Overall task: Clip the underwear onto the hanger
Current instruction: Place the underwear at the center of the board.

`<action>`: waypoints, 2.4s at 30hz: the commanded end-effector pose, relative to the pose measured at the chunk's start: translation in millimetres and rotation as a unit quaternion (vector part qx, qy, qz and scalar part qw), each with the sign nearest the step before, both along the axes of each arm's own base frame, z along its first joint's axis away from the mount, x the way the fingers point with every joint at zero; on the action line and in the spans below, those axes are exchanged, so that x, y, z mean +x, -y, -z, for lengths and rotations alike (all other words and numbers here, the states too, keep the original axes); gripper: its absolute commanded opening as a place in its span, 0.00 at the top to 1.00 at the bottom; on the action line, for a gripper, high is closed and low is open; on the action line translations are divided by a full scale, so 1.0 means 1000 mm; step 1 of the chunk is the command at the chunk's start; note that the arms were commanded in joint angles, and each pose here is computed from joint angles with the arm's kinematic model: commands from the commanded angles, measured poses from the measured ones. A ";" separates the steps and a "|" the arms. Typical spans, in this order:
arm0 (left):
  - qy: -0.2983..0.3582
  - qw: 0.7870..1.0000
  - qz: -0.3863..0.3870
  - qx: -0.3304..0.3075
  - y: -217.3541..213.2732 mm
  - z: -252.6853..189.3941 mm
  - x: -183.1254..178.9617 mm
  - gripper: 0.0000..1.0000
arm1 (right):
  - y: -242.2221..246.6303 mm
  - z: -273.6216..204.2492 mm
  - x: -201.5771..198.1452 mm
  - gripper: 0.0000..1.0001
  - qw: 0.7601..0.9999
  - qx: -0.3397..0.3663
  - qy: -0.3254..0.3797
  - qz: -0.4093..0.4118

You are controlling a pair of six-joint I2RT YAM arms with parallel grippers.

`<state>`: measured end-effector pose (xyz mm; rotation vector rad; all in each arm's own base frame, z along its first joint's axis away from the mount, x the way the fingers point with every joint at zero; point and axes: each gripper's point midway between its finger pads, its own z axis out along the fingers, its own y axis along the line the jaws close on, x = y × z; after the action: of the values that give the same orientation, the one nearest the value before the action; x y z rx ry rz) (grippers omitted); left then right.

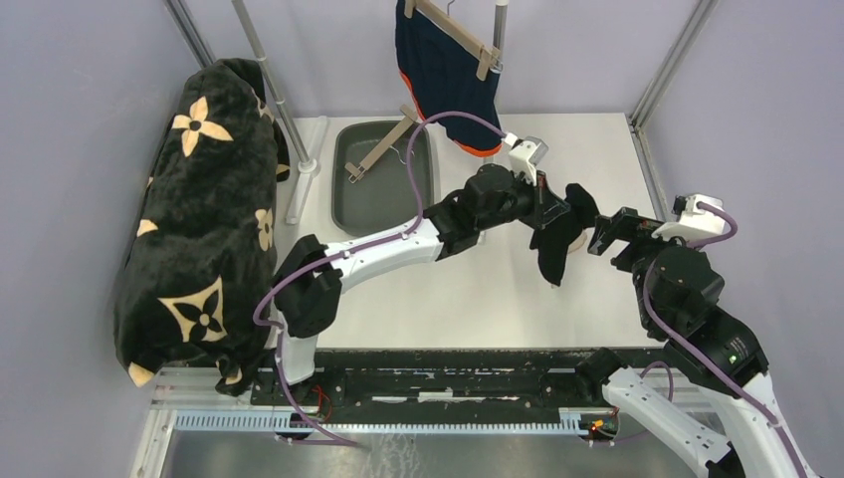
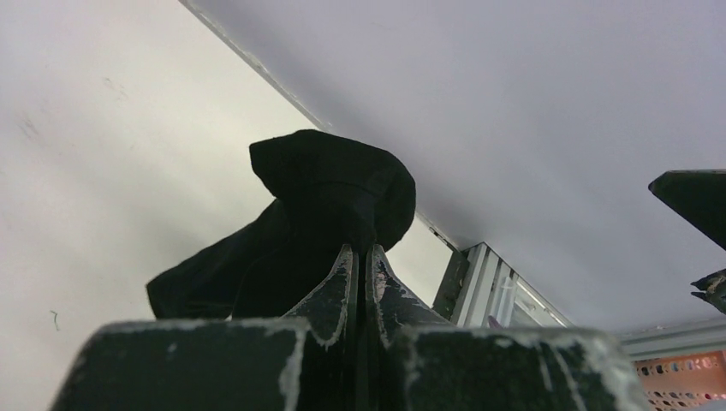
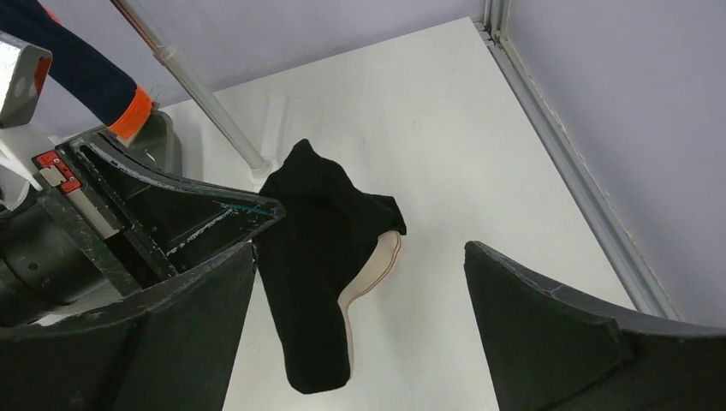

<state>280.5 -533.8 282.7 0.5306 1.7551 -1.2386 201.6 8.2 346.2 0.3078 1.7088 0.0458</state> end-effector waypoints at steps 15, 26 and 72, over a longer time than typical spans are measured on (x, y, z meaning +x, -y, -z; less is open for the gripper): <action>0.000 0.997 0.023 -0.067 0.046 -0.032 0.016 0.97 | 0.011 -0.011 -0.005 0.00 1.000 -0.012 0.010 0.019; -0.134 0.985 -0.109 0.007 -0.058 0.092 0.034 0.43 | -0.009 0.007 0.011 0.00 0.999 -0.026 -0.027 -0.007; -0.069 0.974 -0.217 -0.009 -0.203 0.048 0.043 0.24 | -0.047 0.252 0.099 0.75 0.925 0.086 -0.369 -0.026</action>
<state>318.9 -328.5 225.2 0.0114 1.9030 -0.9756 285.5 56.6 83.1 0.4152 2.5412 0.1172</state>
